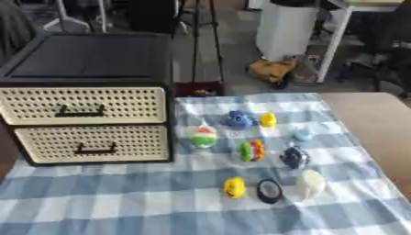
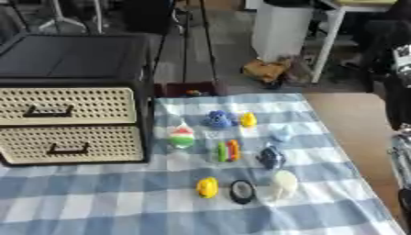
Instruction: Pick up objects from table and place into drawer.
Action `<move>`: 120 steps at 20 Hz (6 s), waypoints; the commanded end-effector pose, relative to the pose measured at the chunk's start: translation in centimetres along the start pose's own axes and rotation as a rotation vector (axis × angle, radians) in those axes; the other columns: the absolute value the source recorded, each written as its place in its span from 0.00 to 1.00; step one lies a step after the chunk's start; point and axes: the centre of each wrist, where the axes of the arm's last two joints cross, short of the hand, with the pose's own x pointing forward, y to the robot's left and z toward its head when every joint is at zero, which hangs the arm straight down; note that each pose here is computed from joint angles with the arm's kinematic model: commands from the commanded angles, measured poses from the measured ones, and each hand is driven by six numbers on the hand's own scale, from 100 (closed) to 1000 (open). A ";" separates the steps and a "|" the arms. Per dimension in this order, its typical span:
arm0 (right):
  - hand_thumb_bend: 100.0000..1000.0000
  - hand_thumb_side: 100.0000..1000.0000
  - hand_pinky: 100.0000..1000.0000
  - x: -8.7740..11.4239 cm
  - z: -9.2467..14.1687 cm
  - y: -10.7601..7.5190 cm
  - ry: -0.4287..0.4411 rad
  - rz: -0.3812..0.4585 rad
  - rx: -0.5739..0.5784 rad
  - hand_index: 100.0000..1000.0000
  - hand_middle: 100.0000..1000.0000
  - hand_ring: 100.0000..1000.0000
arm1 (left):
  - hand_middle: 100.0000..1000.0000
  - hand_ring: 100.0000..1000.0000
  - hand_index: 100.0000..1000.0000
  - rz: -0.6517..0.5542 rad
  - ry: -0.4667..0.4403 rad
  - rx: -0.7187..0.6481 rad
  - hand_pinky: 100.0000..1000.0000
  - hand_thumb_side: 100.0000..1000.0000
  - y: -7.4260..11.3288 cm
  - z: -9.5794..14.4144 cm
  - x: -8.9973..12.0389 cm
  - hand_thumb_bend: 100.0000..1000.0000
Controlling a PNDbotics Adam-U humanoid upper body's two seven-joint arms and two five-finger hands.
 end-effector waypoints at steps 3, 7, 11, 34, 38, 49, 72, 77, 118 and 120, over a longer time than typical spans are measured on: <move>0.21 0.78 0.00 0.6 -0.8 -0.5 -0.031 0.032 0.016 0.68 0.28 0.24 | 0.00 0.00 0.79 -0.265 -0.062 -0.148 0.00 0.83 1.5 -2.4 1.7 1.00; 0.20 0.79 0.00 0.5 -0.8 -0.4 -0.026 0.033 0.021 0.68 0.28 0.24 | 0.00 0.00 0.79 -0.479 -0.099 -0.337 0.00 0.95 2.2 -4.3 3.6 1.00; 0.19 0.79 0.00 0.4 -0.7 -0.5 -0.021 0.034 0.023 0.68 0.28 0.24 | 0.00 0.00 0.74 -0.638 -0.118 -0.514 0.00 1.00 3.1 -6.3 5.6 1.00; 0.18 0.80 0.00 0.0 -0.5 -0.5 0.002 0.037 0.032 0.68 0.28 0.24 | 0.00 0.00 0.70 -0.799 0.065 -0.959 0.00 1.00 2.3 -11.2 4.6 0.82; 0.18 0.80 0.00 0.0 -0.5 -0.4 0.002 0.036 0.032 0.68 0.28 0.24 | 0.00 0.00 0.70 -0.792 0.089 -0.979 0.00 1.00 2.0 -11.4 4.0 0.80; 0.18 0.80 0.00 -0.1 -0.5 -0.4 0.002 0.034 0.034 0.68 0.28 0.24 | 0.00 0.00 0.70 -0.772 0.138 -1.050 0.00 1.00 1.0 -11.4 2.9 0.77; 0.19 0.80 0.00 -0.1 -0.5 -0.4 0.004 0.028 0.033 0.68 0.27 0.24 | 0.00 0.00 0.74 -0.732 0.153 -1.121 0.00 1.00 -2.1 -11.1 1.4 0.81; 0.19 0.80 0.00 -0.1 -0.4 -0.4 0.005 0.027 0.033 0.68 0.27 0.24 | 0.00 0.00 0.75 -0.727 0.154 -1.141 0.00 1.00 -2.7 -11.0 1.1 0.83; 0.19 0.80 0.00 -0.2 -0.3 -0.5 0.011 0.033 0.027 0.68 0.28 0.24 | 0.00 0.00 0.67 -0.927 0.086 -1.033 0.00 1.00 -0.1 -11.1 3.9 0.72; 0.19 0.80 0.00 -0.2 -0.3 -0.6 0.011 0.033 0.025 0.68 0.28 0.24 | 0.00 0.00 0.68 -0.942 0.091 -1.015 0.00 1.00 0.1 -11.2 4.0 0.72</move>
